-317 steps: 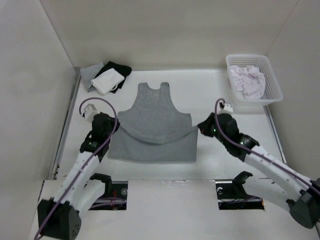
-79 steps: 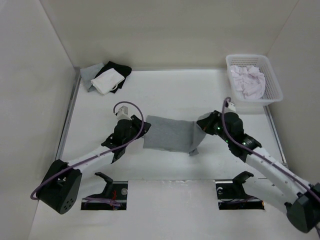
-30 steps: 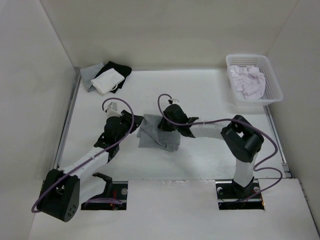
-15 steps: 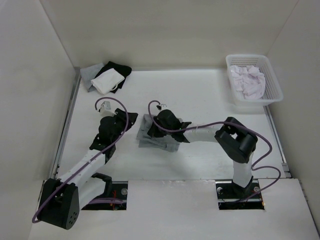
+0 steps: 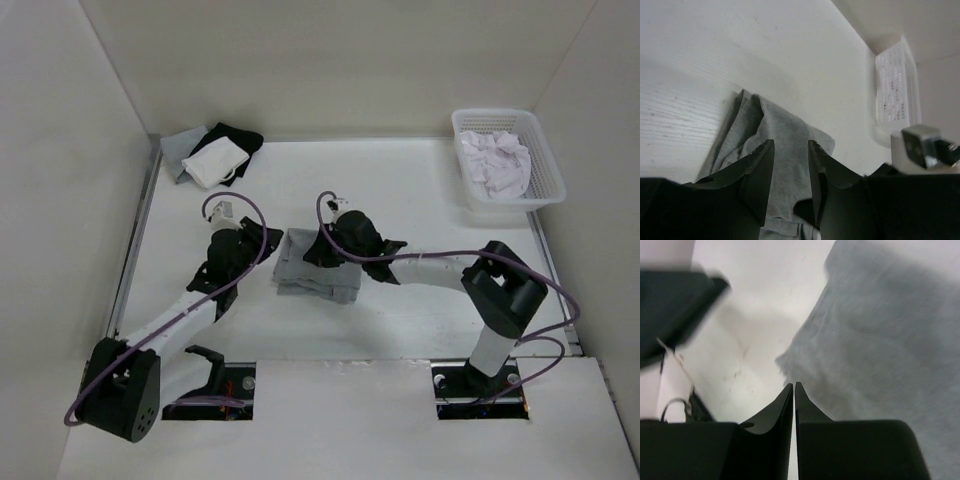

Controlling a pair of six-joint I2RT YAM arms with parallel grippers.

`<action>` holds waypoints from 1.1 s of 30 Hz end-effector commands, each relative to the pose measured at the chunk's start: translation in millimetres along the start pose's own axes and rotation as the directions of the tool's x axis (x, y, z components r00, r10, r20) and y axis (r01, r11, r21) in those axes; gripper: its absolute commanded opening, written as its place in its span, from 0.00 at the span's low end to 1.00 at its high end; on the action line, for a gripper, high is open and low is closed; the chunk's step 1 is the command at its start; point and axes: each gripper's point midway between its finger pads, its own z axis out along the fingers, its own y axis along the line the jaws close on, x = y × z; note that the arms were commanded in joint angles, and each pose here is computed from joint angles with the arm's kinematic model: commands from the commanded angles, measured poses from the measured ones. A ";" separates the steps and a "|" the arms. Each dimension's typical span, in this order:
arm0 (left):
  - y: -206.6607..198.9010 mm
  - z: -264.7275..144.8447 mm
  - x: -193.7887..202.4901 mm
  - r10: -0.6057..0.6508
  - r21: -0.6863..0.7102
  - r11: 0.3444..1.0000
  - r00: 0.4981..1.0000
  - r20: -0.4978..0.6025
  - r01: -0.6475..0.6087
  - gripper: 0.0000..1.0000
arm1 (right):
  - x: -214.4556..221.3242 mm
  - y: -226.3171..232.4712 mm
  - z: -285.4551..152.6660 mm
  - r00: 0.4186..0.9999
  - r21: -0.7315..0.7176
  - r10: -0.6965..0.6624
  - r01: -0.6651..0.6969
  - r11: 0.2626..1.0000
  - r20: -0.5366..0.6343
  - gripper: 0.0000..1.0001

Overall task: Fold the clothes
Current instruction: Fold the tank top

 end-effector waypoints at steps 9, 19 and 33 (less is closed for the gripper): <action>-46.2 40.0 33.7 0.045 0.104 0.994 0.996 -0.078 -0.037 0.12 | 25.7 -22.1 27.8 0.998 0.021 0.059 -0.059 0.998 0.003 0.04; -26.0 85.0 43.5 0.015 0.073 0.997 0.995 -0.094 -0.009 0.11 | -14.9 -17.5 -13.6 0.989 -0.038 0.051 -0.046 0.998 0.140 0.22; 11.2 127.4 43.0 -0.034 0.024 0.999 0.996 -0.083 0.036 0.12 | -59.8 -115.1 -10.2 0.922 0.009 0.271 -0.285 0.959 0.278 0.06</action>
